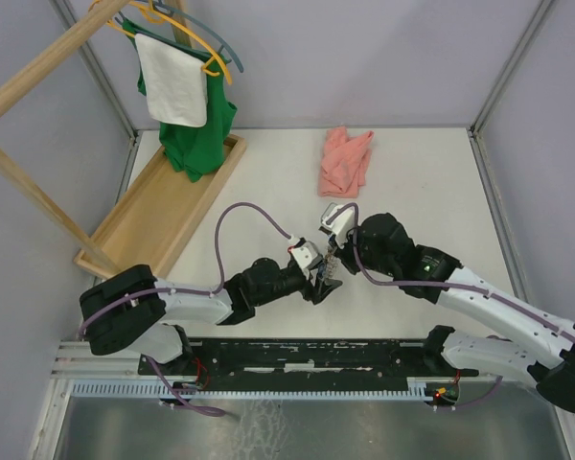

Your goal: Put the keys on the keyring

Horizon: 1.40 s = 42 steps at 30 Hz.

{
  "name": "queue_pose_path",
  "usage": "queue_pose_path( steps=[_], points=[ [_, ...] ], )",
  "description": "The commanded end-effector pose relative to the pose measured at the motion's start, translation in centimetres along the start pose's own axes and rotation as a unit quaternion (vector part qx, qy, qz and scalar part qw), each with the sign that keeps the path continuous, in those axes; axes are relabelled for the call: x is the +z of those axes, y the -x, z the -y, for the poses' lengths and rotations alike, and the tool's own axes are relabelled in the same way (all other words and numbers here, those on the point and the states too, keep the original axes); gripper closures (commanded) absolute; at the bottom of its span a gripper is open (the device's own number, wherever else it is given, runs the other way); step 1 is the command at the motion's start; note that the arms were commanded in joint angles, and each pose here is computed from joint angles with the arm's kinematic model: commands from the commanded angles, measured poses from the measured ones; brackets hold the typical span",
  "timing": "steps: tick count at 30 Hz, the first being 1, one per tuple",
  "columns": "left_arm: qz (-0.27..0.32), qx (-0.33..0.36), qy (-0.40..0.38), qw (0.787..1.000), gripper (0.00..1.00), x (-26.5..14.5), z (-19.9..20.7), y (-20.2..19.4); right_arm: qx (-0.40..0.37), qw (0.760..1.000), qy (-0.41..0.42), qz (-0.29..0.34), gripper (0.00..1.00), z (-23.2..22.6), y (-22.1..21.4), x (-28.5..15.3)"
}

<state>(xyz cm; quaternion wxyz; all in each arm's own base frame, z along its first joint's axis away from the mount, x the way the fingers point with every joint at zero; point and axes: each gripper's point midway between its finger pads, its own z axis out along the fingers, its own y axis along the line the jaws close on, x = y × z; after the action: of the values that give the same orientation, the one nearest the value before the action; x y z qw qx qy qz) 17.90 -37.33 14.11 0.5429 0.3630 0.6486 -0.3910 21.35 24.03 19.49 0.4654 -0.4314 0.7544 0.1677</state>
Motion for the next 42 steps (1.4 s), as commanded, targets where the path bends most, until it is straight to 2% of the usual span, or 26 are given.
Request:
queue_pose_path(
  steps=[1,11,15,18,28,32,36,39,42],
  points=[
    [0.048,0.023,0.032,0.998,0.31,0.5,-1.1,1.5,0.023,0.998,-0.031,0.042,0.98,1.0,3.6,-0.6],
    [0.044,0.029,0.032,0.998,0.58,-0.6,-1.2,0.2,0.032,0.998,-0.048,0.037,0.95,1.6,3.7,-1.3],
    [0.046,0.031,0.026,0.998,0.78,-0.8,-1.0,0.6,0.044,0.998,-0.042,0.032,0.92,1.4,3.8,-1.1],
    [0.044,0.032,0.024,0.998,0.95,-0.8,-0.9,0.8,0.052,0.997,-0.042,0.031,0.87,1.3,3.9,-1.2],
    [0.018,-0.004,0.031,0.999,0.97,-1.9,-0.7,1.3,0.039,0.996,-0.046,0.070,0.59,1.6,4.7,-3.7],
    [0.032,-0.034,0.047,0.998,0.97,-2.4,-1.0,2.0,0.094,0.992,-0.037,0.081,0.51,0.9,4.7,-3.8],
    [0.040,-0.060,0.048,0.996,0.97,-2.2,-0.8,2.8,0.146,0.987,-0.019,0.066,0.50,-0.1,4.1,-3.4],
    [0.029,-0.073,0.041,0.996,0.97,-2.1,-0.4,2.8,0.107,0.993,0.010,0.057,0.50,-1.1,3.2,-3.1],
    [0.014,-0.075,0.030,0.997,0.97,-2.2,0.1,2.7,0.013,0.998,0.031,0.056,0.50,-1.5,1.6,-3.1]
  ],
)
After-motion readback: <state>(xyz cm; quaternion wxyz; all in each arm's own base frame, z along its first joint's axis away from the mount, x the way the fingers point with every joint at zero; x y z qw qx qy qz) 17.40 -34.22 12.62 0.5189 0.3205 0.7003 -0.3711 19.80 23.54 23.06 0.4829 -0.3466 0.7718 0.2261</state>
